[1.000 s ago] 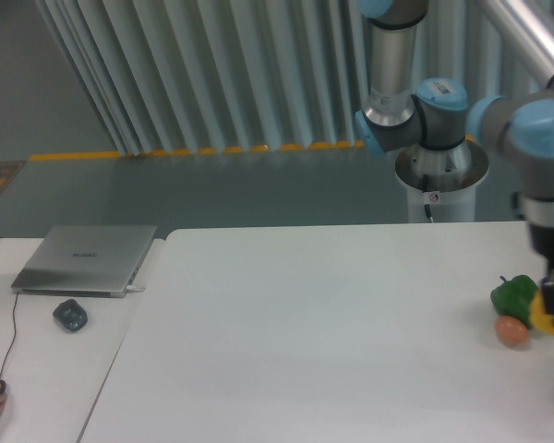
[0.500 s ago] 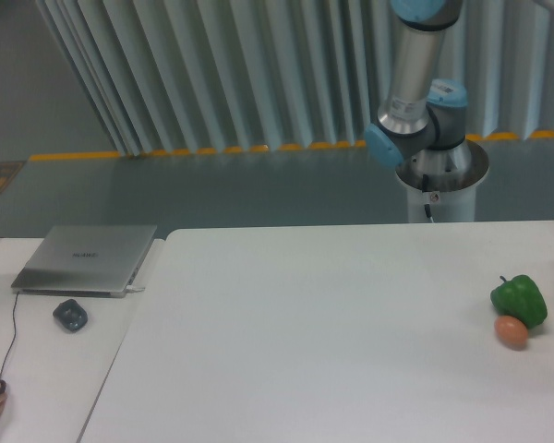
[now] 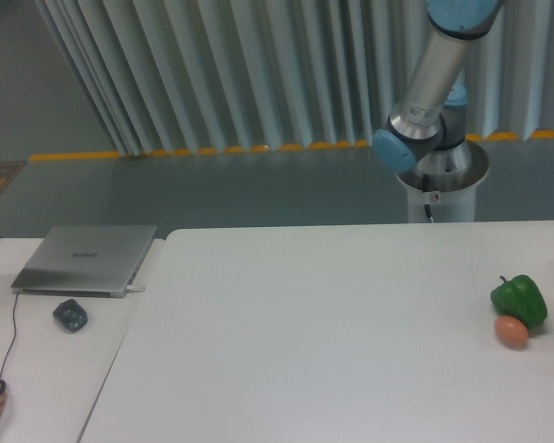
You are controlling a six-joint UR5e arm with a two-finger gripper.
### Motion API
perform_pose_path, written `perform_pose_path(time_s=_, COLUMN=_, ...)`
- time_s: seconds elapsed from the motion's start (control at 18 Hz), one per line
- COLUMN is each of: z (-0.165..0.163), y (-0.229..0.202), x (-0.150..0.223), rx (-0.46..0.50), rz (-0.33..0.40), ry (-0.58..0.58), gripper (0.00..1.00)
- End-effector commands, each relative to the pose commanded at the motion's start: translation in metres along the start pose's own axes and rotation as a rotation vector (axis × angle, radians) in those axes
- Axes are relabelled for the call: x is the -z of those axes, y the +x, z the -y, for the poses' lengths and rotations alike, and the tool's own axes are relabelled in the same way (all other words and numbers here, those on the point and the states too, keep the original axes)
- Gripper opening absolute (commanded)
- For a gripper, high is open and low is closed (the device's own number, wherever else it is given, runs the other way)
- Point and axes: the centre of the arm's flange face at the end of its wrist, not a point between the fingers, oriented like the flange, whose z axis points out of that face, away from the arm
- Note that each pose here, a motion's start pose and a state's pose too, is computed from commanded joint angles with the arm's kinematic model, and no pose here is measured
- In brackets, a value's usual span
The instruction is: Place the yellow pepper in a basket
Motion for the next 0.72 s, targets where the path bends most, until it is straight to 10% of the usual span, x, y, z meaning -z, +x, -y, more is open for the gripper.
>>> perform_pose_path(time_s=0.22, z=-0.028, y=0.009, x=0.000, rx=0.030, rz=0.006, ry=-0.028, gripper=0.52)
perform_pose_path(time_s=0.56, z=-0.022, y=0.006, x=0.005, rx=0.096, rz=0.011, ry=-0.030, gripper=0.99)
perform_pose_path(time_s=0.72, z=-0.012, y=0.003, x=0.010, rx=0.209, rz=0.017, ry=-0.025, gripper=1.00)
